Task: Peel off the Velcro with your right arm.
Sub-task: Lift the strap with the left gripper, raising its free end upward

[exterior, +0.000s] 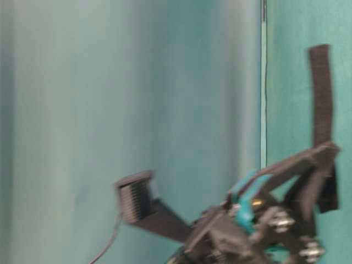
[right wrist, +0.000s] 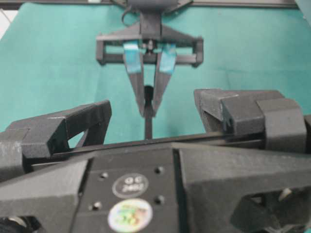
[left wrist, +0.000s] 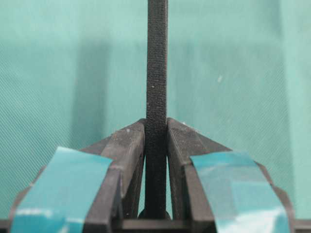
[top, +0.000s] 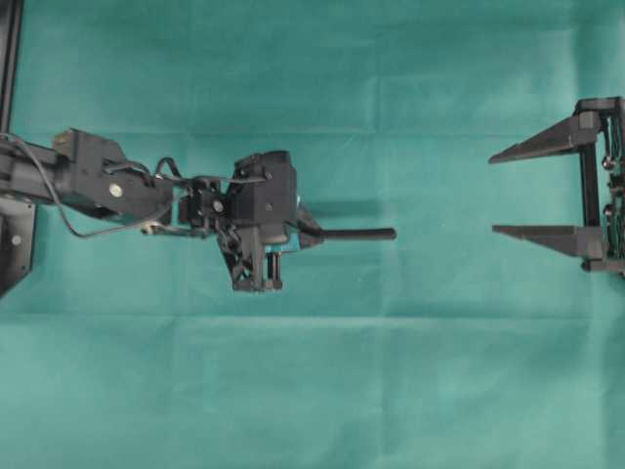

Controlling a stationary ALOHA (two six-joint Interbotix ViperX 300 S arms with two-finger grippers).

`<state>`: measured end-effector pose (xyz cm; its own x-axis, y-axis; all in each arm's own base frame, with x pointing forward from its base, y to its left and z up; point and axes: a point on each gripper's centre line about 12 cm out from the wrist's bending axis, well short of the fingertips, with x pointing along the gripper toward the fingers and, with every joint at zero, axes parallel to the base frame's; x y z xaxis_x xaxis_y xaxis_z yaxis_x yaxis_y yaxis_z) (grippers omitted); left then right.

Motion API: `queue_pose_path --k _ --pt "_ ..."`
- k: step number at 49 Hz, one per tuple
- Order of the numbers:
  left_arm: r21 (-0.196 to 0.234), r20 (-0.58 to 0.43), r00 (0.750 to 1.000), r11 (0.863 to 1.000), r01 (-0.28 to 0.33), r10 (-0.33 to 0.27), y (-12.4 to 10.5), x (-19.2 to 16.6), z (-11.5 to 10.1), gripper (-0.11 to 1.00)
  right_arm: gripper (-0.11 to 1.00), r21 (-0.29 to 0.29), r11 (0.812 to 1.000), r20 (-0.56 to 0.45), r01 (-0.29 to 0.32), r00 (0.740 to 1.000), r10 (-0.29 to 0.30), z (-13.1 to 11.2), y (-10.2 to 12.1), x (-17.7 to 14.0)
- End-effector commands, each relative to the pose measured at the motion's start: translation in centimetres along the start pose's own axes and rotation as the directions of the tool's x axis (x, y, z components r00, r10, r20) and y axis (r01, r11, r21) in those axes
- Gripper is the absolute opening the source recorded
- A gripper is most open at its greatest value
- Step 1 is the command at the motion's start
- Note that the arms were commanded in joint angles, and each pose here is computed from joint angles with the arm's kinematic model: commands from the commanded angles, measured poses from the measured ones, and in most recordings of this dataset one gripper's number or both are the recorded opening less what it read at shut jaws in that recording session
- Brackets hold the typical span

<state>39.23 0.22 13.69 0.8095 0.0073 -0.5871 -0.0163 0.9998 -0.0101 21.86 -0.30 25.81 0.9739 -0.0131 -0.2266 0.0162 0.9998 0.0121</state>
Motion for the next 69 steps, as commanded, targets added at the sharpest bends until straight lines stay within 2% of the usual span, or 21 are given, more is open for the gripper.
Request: queue_pose_path --k 1,20,28,34,39,46,56,61,65,69 --pt "0.000 0.084 0.996 1.000 0.003 -0.003 -0.1 -2.0 2.4 0.13 0.93 -0.015 1.000 0.038 0.000 0.999 0.000 1.0 0.0 0.0" --pt "0.010 0.259 0.966 1.000 0.023 -0.025 -0.9 -8.3 6.3 0.13 0.93 -0.175 0.985 0.145 0.010 0.989 0.016 4.6 0.2 -0.7" --pt "0.011 0.318 0.948 1.000 0.025 -0.027 -0.9 -10.2 7.4 0.13 0.93 -0.255 0.967 0.187 0.026 0.982 0.023 6.4 0.3 -0.9" --pt "0.002 0.361 0.932 1.000 0.029 -0.028 -0.9 -11.1 8.1 0.13 0.93 -0.334 0.941 0.215 0.049 0.976 0.025 7.7 0.3 -1.1" --pt "-0.023 0.416 0.909 0.999 0.040 -0.027 -0.9 -11.9 8.8 0.13 0.93 -0.404 0.911 0.223 0.080 0.975 0.013 8.1 -0.1 -1.1" --pt "-0.075 0.494 0.869 0.995 0.072 -0.026 -0.9 -13.1 9.3 0.13 0.93 -0.514 0.850 0.230 0.112 0.973 0.011 8.4 -0.3 -0.8" --pt "-0.149 0.555 0.831 0.980 0.129 -0.025 -0.8 -14.1 9.5 0.13 0.93 -0.667 0.734 0.229 0.126 0.973 0.041 8.5 -0.3 0.5" --pt "-0.176 0.565 0.825 0.973 0.150 -0.025 -0.8 -14.1 9.8 0.13 0.93 -0.715 0.686 0.215 0.133 0.976 0.035 8.6 -0.6 1.3" --pt "-0.203 0.574 0.818 0.965 0.169 -0.023 -0.8 -14.0 10.0 0.13 0.93 -0.739 0.661 0.198 0.131 0.980 0.028 8.7 -0.9 2.2" --pt "-0.219 0.579 0.815 0.959 0.182 -0.023 -0.8 -14.0 10.2 0.13 0.93 -0.752 0.649 0.183 0.119 0.983 0.031 8.6 -0.9 3.1"
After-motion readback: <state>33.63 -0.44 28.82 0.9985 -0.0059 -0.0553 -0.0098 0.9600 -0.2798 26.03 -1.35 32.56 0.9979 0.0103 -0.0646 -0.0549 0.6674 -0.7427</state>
